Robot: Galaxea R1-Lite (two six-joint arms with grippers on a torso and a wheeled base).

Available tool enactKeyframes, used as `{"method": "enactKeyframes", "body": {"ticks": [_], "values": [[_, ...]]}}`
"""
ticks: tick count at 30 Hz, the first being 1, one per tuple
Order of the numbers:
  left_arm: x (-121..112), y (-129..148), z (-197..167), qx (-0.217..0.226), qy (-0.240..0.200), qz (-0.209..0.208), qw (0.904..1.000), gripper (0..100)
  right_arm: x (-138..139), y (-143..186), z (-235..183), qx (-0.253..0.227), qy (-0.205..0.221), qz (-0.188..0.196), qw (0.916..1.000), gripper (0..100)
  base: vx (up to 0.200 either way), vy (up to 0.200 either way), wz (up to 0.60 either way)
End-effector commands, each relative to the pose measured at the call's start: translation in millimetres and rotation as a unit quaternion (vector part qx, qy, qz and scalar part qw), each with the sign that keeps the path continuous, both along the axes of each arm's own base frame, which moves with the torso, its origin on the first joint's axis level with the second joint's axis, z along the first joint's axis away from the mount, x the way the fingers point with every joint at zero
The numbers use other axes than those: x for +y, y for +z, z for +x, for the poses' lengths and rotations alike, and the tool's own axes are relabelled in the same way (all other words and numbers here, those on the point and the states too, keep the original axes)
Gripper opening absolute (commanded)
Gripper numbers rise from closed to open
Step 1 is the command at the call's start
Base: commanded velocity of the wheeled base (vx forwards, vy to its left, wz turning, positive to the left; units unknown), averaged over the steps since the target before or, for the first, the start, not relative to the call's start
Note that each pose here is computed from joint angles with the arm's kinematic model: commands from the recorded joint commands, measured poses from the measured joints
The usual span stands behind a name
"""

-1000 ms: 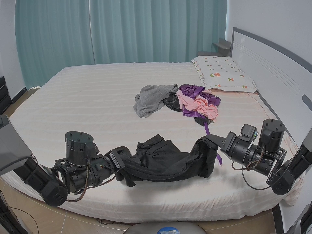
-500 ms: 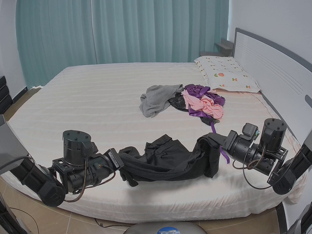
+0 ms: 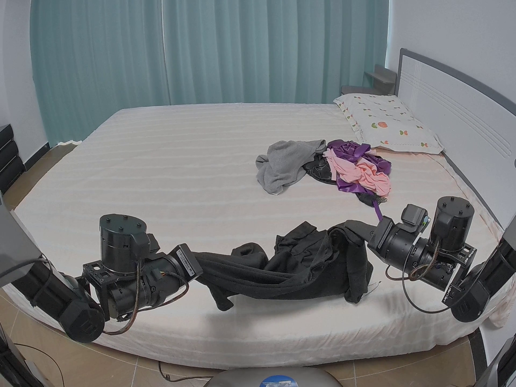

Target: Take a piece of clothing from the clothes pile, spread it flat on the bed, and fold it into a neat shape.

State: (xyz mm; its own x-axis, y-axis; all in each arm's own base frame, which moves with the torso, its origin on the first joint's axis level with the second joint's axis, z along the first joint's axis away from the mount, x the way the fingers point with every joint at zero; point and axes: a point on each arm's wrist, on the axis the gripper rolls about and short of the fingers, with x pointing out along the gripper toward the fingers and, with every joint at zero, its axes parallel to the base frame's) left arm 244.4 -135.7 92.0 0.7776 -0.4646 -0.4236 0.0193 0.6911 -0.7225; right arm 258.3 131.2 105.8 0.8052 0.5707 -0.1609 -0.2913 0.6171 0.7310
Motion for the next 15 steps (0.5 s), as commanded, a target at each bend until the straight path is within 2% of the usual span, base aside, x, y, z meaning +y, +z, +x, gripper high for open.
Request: {"method": "enactKeyframes", "body": {"ticks": [1, 15], "values": [[0.2, 0.2, -0.4, 0.000, 0.000, 0.000, 1.0000, 0, -0.2, 0.4, 0.2, -0.001, 0.000, 0.001, 1.0000, 0, 0.000, 0.200, 0.00], [1.6, -0.1, -1.2, 0.000, 0.001, 0.001, 1.0000, 0, -0.1, 2.0, 0.7, -0.012, -0.005, 0.005, 0.9999, 0, 0.000, 0.200, 0.00]]}}
